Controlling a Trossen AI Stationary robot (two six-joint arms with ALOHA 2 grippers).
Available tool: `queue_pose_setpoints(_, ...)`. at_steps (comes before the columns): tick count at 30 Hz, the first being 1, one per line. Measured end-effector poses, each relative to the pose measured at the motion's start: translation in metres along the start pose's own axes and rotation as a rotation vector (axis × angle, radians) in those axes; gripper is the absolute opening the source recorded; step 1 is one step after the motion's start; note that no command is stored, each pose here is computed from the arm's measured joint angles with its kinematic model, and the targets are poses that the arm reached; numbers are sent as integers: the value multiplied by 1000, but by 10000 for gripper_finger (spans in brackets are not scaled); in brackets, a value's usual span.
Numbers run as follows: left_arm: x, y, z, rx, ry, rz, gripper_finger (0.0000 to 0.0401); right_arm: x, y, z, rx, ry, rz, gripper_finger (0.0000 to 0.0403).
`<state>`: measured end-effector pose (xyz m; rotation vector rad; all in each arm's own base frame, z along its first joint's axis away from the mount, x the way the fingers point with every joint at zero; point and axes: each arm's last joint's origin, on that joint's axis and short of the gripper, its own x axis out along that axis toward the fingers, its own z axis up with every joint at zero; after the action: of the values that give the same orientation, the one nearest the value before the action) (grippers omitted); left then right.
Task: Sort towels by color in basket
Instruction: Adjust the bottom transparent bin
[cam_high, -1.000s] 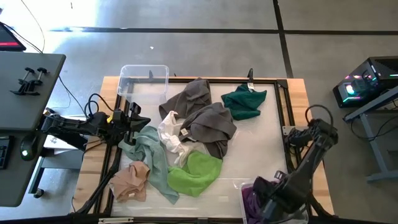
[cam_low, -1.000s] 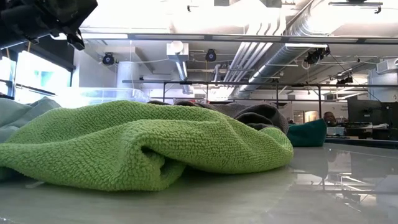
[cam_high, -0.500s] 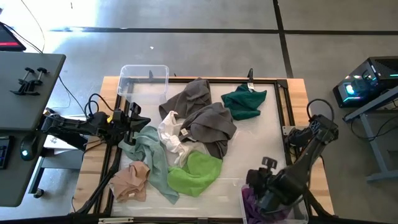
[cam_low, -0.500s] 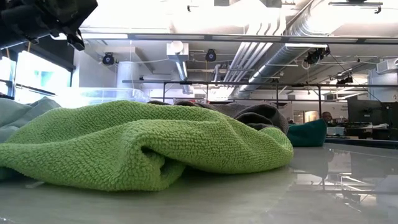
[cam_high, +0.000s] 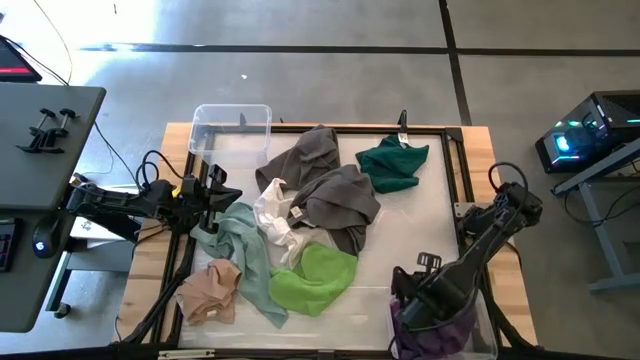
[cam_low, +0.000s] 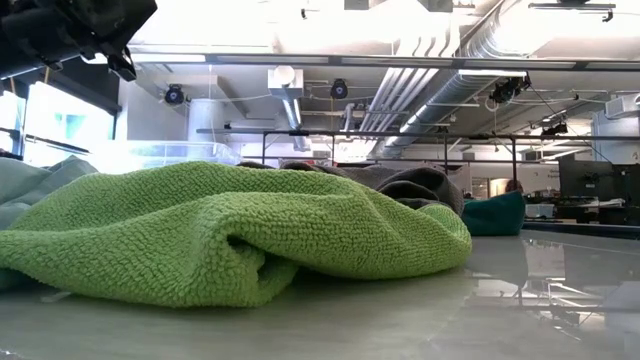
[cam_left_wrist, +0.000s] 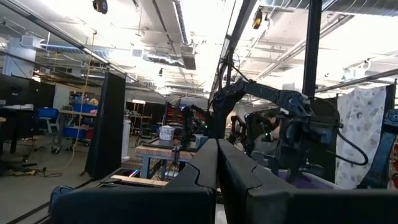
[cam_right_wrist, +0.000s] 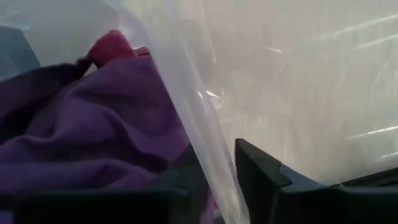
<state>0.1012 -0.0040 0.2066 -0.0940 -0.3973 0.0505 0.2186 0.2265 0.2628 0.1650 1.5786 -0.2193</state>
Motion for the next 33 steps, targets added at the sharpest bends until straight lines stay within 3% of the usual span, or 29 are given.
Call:
queue_pose_setpoints(3,0,0,0,0,0,0,0,-1,1,-3,-31,3,1,46)
queue_pose_setpoints(6,0,0,0,0,0,0,0,-1,1,-5,-23,18,-2,44)
queue_pose_setpoints(21,0,0,0,-8,0,0,0,-3,0,-6,85,20,-18,138)
queue_pose_setpoints(33,0,0,0,-8,0,0,0,-58,4,6,75,-244,57,153)
